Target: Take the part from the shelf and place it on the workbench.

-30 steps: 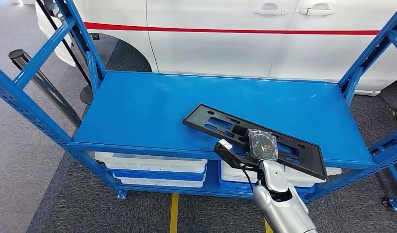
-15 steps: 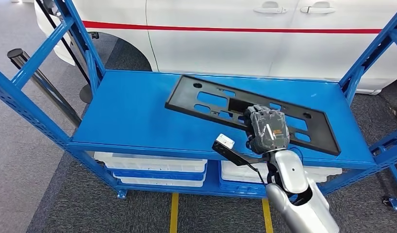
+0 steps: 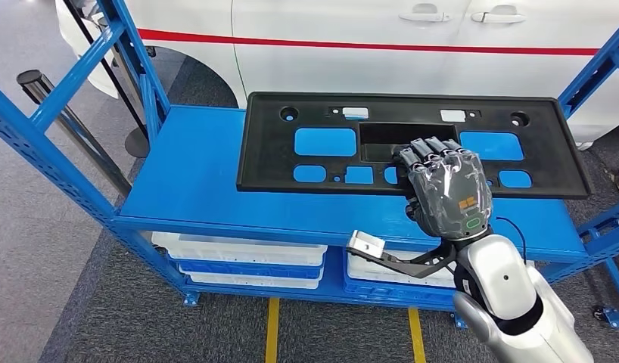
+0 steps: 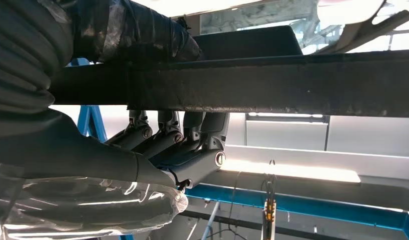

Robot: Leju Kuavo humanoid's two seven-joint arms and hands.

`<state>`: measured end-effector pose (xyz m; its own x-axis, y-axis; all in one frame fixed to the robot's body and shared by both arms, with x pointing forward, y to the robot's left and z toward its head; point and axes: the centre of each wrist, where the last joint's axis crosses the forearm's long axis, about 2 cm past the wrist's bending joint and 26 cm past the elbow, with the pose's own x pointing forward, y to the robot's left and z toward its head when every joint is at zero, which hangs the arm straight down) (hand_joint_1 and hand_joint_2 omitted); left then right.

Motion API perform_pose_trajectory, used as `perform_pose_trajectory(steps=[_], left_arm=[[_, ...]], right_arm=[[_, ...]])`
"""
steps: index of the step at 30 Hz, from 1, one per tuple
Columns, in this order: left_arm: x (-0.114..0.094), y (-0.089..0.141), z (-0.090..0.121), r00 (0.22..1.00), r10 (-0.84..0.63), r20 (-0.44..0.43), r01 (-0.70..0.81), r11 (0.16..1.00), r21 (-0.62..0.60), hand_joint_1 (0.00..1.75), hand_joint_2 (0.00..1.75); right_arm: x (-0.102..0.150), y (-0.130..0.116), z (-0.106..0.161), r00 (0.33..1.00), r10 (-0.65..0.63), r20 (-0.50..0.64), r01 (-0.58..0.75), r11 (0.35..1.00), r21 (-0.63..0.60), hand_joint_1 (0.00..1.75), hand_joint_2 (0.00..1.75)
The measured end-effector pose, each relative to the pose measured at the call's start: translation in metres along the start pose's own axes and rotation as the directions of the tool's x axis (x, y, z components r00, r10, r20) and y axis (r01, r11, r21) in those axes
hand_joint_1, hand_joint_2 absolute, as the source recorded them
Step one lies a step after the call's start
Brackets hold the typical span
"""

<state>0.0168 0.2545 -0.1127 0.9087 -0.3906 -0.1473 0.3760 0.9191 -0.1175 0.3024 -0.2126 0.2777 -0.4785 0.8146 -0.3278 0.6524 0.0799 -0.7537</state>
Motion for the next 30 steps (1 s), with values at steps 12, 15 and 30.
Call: perform_pose_trajectory(steps=[12, 15, 30], left_arm=[[-0.002, 0.006, 0.0, 1.0, -0.014, -0.022, 0.014, 1.0, -0.014, 0.0, 1.75], [-0.003, 0.01, 0.0, 0.999, -0.029, -0.024, 0.029, 0.999, -0.02, 0.0, 1.75], [-0.015, 0.055, 0.004, 0.997, -0.073, -0.037, 0.073, 0.997, -0.013, 0.0, 1.75]], right_arm=[[-0.009, -0.003, 0.0, 1.0, 0.026, -0.01, -0.026, 0.999, 0.021, 1.75, 1.75], [-0.01, -0.004, -0.001, 0.999, 0.038, -0.02, -0.038, 0.999, 0.026, 1.75, 1.75], [0.045, -0.005, -0.059, 0.998, 0.004, -0.058, -0.006, 0.999, -0.043, 1.75, 1.75]])
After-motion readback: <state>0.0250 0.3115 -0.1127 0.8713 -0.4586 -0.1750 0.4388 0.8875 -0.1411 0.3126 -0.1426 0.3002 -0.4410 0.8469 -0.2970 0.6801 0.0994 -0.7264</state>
